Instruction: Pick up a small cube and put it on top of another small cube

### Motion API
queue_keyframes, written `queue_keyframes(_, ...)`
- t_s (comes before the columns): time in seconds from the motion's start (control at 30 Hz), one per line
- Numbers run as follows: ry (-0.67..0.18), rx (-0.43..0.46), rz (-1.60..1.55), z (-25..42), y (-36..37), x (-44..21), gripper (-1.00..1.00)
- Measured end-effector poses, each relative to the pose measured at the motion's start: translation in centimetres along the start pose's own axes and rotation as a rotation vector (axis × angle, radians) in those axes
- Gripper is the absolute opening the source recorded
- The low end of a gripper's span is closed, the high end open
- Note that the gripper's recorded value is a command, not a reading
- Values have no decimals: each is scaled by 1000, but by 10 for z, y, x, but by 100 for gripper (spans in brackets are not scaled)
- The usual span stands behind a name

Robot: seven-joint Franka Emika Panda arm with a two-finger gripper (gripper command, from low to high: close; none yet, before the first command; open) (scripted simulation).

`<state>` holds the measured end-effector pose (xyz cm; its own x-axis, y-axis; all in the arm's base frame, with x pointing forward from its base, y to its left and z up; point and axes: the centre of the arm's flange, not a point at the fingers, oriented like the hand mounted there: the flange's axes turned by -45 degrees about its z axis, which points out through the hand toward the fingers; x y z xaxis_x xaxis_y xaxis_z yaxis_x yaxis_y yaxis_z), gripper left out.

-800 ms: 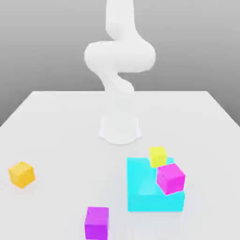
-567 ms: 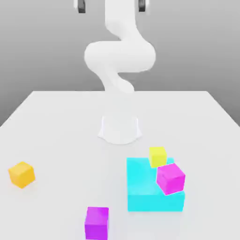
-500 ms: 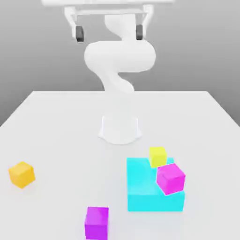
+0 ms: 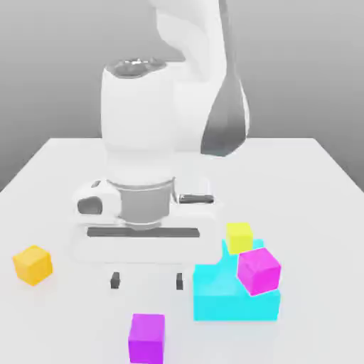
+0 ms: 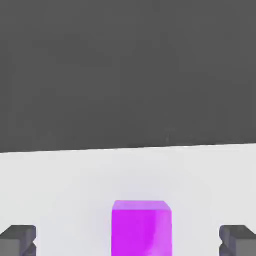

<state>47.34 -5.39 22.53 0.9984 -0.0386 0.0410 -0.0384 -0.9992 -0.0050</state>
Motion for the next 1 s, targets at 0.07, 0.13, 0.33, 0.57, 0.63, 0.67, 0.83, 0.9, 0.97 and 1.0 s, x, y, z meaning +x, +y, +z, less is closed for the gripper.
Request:
queue_keyframes(0.07,-31,-4,1,31,3,-7,0)
queue_keyframes(0.13,-38,-6,1,57,3,-9,0)
queue_keyframes(0.33,-41,-5,1,89,4,-12,-100)
queue_keyframes(0.57,-41,-6,0,57,3,-9,-100)
queue_keyframes(0.63,-41,-4,-2,33,2,-10,-100)
queue_keyframes(0.67,-41,3,-23,22,-9,-11,-100)
queue_keyframes(0.83,-43,34,-210,-29,-93,-30,-100)
queue_keyframes(0.9,-43,38,-286,-48,-123,-44,-100)
queue_keyframes(0.97,-43,35,-344,-66,-143,-59,-100)
queue_keyframes(1.0,-43,31,-375,-75,-154,-68,-100)
